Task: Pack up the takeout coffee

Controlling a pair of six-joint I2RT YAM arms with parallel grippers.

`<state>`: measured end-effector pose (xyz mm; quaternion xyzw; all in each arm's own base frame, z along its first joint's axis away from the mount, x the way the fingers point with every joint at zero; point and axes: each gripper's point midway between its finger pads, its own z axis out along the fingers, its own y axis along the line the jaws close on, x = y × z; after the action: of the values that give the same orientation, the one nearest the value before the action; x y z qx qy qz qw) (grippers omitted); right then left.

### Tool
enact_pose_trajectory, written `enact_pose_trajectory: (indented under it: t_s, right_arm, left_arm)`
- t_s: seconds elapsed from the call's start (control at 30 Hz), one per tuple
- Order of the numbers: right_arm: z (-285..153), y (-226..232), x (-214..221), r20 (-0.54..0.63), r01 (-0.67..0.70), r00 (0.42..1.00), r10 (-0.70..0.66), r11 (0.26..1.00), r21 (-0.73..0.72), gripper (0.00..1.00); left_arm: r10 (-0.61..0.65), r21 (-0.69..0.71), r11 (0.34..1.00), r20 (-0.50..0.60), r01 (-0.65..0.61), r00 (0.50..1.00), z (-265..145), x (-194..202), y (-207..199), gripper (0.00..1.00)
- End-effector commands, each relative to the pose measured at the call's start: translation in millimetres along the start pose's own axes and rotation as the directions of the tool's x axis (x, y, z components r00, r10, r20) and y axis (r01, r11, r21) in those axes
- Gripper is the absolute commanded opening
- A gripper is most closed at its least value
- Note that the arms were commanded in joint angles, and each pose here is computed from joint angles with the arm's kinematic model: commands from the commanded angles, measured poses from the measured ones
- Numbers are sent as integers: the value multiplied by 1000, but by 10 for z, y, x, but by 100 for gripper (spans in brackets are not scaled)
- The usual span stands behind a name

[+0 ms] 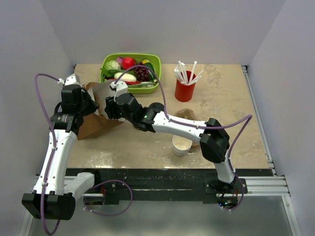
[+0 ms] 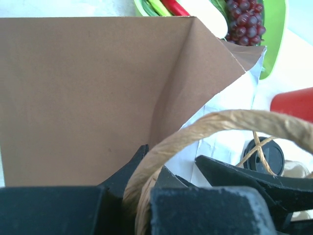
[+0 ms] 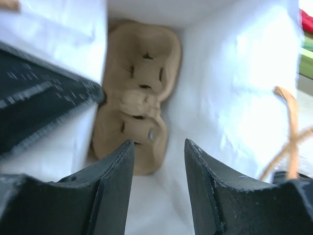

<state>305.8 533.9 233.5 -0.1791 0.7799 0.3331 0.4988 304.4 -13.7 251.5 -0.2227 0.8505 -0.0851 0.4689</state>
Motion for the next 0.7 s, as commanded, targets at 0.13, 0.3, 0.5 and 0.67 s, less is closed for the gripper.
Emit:
enact_pose_trajectory:
  t_s: [0.13,0.3,0.5,0.67]
  right_arm:
    - [-586,248,-813,170,107,981,-88,988,-108,58]
    - [-957,413,-1165,286,158,953,-96,966,-204,73]
    - [-1431,269,-1533,423,176,901,-95,972,-157,98]
    - [-1549,64,-1497,376,149,921,-105,985,-90,98]
  left_arm:
    - [-17,-87,996,48,21,999,-52,-205,83,0]
    - [-22,-93,995,56,27,998,-49,-245,78,0]
    - [-45,-99,994,57,50,997,-44,-251,80,0]
    - [-51,-107,993,66,58,997,-58,-314,63,0]
